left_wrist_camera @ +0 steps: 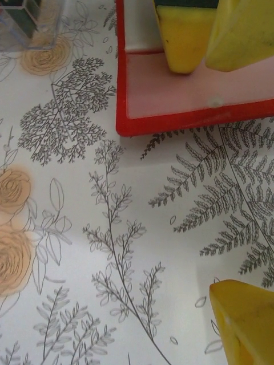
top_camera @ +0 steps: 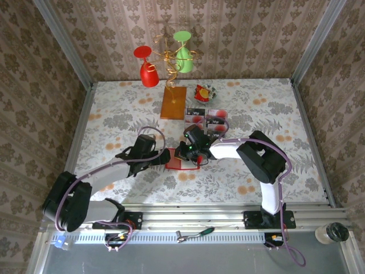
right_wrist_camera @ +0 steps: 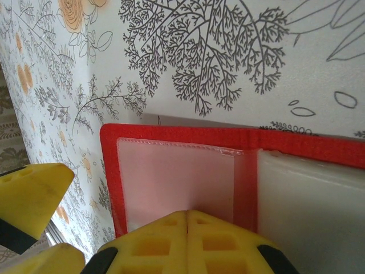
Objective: Put the credit cards into the card holder
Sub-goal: Press the card holder at the center of the table.
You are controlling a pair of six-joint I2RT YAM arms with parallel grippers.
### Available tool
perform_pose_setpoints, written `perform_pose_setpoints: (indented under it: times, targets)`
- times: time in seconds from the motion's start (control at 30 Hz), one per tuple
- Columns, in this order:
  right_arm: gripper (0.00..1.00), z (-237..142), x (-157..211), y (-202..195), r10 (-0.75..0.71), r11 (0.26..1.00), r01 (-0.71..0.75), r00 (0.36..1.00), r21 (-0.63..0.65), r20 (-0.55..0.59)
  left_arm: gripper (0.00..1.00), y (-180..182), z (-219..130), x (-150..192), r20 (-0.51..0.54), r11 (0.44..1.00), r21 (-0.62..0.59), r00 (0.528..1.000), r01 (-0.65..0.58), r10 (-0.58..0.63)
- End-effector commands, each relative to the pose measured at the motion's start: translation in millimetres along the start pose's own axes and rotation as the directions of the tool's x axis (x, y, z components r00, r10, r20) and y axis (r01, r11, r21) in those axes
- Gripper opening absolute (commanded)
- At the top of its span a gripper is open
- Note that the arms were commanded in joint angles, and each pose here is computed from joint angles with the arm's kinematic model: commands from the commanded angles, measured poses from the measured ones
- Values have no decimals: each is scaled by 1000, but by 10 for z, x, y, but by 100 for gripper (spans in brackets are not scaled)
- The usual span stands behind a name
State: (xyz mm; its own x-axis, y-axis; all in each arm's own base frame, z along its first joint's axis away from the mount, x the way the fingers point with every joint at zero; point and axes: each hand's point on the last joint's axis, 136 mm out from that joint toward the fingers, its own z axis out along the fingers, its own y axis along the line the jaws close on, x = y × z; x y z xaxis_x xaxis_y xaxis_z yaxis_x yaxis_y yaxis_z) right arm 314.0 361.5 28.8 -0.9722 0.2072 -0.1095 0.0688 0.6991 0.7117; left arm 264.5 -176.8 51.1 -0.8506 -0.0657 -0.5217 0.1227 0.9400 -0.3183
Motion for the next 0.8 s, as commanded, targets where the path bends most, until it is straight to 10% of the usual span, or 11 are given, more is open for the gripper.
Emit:
perform_pose_setpoints:
  times: [0.0, 0.5, 0.77]
  targets:
    - [8, 40, -10, -55, 26, 999, -26, 1000, 28, 13, 96, -40, 2, -30, -6, 998, -34, 999, -47, 47]
    - [9, -413, -209, 156, 8, 1000, -7, 994, -7, 106, 92, 131, 146, 201, -85, 978, -169, 990, -125, 112]
    - [10, -775, -272, -334, -69, 985, 42, 985, 169, 157, 92, 135, 134, 193, -80, 973, -187, 989, -134, 121]
